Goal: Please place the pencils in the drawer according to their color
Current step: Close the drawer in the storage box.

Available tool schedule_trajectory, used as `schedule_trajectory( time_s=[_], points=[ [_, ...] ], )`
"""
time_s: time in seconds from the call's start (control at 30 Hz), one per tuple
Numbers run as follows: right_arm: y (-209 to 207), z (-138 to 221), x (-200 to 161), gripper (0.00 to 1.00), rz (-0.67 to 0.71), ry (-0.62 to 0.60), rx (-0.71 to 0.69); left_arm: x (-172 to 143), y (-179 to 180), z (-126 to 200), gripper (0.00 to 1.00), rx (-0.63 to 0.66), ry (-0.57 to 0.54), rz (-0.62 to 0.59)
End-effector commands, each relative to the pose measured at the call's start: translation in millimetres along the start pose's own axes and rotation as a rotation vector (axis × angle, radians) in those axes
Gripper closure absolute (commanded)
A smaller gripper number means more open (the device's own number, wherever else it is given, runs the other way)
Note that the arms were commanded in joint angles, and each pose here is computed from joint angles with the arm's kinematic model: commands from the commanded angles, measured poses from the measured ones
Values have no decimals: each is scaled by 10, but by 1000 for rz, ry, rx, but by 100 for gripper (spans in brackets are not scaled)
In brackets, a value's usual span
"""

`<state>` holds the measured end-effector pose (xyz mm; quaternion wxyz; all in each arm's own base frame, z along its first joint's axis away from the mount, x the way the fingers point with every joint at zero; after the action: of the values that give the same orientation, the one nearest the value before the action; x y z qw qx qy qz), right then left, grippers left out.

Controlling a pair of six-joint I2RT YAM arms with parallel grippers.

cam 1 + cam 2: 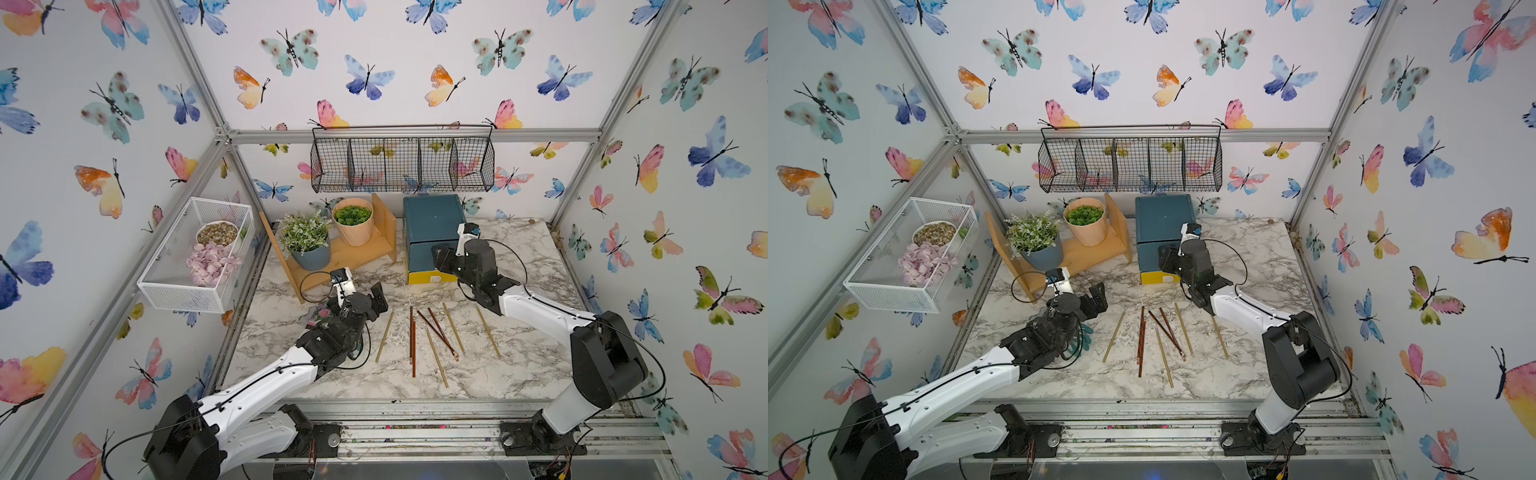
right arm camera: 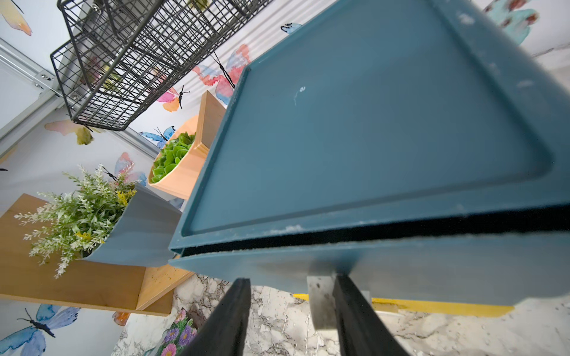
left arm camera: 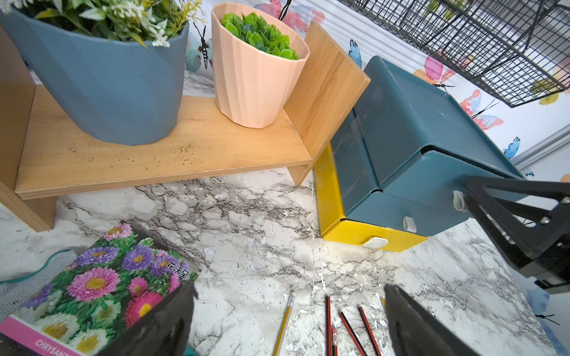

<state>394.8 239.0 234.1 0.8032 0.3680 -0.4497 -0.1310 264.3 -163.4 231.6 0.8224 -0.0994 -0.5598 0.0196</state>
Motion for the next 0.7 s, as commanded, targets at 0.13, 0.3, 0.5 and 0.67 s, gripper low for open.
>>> schedule_trajectory(
  time_s=[0.13,0.3,0.5,0.67],
  points=[
    [-21,-99,40,43,-17,-31,-22,26,-1,15,2,-10,-11,14],
    [-22,-124,66,39,-23,-44,-33,21,3,19,2,-11,-8,14],
    [-7,-150,79,32,-26,-44,-33,30,4,26,2,-13,-11,14],
    [-21,-165,68,29,-30,-41,-39,31,-7,20,2,-15,-11,14]
  ],
)
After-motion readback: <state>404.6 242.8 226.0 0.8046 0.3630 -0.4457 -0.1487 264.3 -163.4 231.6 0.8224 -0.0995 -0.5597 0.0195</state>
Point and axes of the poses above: each gripper's point midway between its finger pads, its own z axis back along the fingers, its own y axis along the line the jaws close on, x = y × z, the point moved 5 cm from there along z, back along the fingers, and after that the axes turned 14 degrees about -z, right-handed, at the moved point
